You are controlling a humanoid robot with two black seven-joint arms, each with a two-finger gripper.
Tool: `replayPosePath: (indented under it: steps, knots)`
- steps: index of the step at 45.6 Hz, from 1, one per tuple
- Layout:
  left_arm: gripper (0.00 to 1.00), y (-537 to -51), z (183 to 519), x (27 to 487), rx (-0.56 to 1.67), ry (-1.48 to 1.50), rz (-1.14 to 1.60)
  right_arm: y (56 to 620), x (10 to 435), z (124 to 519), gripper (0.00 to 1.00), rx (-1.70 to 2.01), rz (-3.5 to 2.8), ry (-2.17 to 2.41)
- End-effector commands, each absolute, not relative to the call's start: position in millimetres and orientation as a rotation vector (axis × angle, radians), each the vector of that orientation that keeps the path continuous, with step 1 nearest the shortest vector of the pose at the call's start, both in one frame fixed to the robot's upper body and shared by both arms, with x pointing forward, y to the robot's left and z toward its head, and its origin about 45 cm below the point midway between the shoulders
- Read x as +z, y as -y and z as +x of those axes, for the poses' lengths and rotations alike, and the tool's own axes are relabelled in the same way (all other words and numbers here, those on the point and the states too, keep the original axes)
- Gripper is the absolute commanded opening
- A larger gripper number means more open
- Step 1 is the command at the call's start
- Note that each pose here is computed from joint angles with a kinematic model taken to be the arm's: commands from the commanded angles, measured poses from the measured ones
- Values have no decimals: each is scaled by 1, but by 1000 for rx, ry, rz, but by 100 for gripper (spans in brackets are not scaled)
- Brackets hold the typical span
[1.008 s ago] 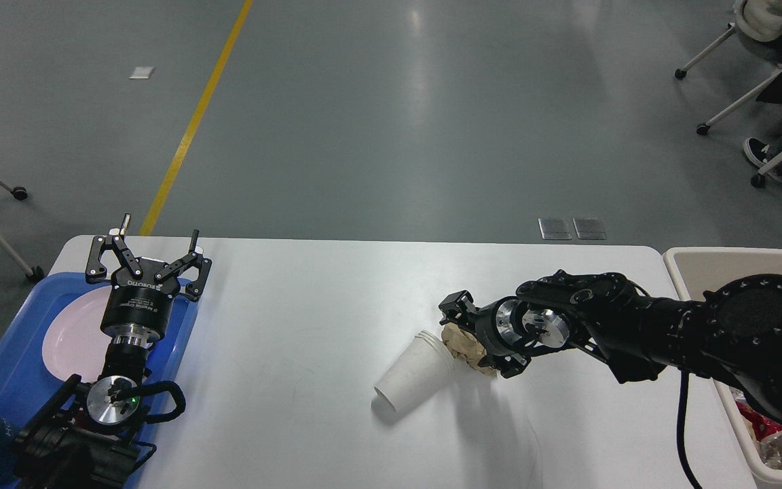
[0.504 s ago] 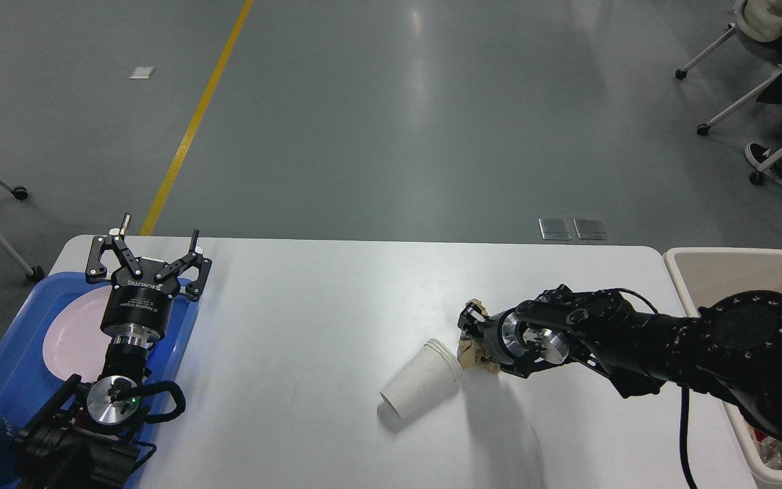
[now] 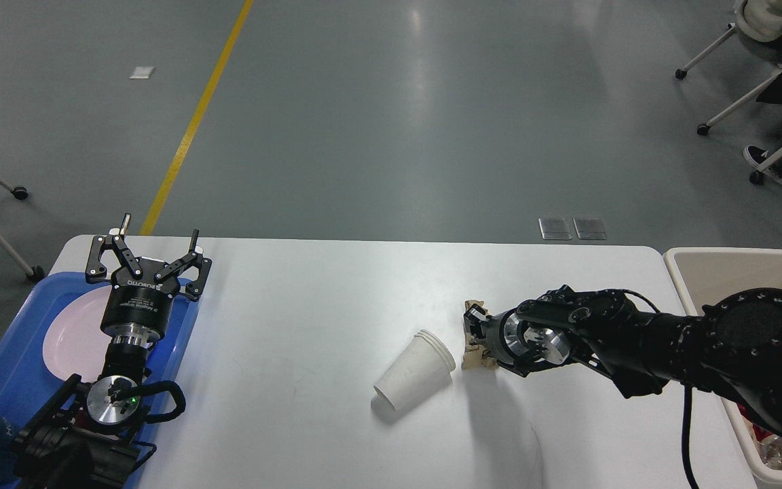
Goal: Tidy desktop
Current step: 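Grasp the crumpled brown paper with the right gripper, then carry the brown paper into the bin and release it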
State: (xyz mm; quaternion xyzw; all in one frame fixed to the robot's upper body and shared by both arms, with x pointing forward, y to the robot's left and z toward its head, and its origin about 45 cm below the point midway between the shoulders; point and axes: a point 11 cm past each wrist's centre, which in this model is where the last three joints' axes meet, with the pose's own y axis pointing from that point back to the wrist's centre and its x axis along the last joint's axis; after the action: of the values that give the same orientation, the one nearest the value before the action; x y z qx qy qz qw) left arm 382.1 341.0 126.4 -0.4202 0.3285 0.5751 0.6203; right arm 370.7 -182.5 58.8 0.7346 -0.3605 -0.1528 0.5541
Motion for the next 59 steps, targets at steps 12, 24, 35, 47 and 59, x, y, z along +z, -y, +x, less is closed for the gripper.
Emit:
replayPosePath:
  steps: [12,24,35,47,59]
  knots:
    - [96,-341,382,126,1323,-756,-966,205,123,379,0,-243,1676,726]
    - [96,-341,382,126,1323,-756,-966,227,227,365,0,-27,1546,517]
    - [96,-341,382,126,1323,-756,-966,258,325,344,0,5,1484,345]
    - [96,-341,382,126,1323,-756,-966,281,358,327,0,-69,1605,269]
    - [96,-341,382,126,1323,-756,-966,304,364,329,0,-64,1556,335]
